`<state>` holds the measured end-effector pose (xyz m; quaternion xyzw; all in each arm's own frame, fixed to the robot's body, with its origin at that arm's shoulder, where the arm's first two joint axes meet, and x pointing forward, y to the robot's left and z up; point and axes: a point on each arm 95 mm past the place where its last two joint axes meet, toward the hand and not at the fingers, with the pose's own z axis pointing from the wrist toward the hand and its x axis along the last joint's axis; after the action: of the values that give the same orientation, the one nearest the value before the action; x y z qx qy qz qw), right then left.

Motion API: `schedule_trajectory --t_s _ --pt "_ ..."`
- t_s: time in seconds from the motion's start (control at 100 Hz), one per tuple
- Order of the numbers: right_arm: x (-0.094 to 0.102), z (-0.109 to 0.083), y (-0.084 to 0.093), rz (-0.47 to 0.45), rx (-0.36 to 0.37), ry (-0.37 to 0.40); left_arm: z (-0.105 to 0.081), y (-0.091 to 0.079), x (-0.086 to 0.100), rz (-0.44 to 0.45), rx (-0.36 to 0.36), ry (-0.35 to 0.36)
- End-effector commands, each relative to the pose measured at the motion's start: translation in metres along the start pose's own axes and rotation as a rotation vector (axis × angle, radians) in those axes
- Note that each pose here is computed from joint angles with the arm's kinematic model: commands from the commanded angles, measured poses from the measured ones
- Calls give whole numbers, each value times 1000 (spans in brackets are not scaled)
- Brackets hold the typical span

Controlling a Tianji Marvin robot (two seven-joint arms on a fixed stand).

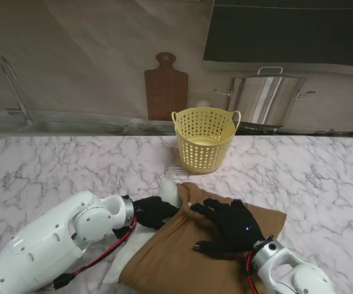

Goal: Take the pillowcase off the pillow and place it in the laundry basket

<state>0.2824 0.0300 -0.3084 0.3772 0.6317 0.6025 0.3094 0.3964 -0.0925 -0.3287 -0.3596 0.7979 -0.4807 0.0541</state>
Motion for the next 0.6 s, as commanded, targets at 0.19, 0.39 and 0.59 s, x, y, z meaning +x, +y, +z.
schedule_trajectory --t_s 0.19,0.39,0.59 --pt "-5 -1 -17 -37 104 -8 5 22 -20 -33 -104 -63" --pt "-20 -12 -13 -101 166 -8 6 23 -21 -27 -126 -62" --pt "-37 -26 -9 -182 226 -26 4 21 -19 15 -149 -65"
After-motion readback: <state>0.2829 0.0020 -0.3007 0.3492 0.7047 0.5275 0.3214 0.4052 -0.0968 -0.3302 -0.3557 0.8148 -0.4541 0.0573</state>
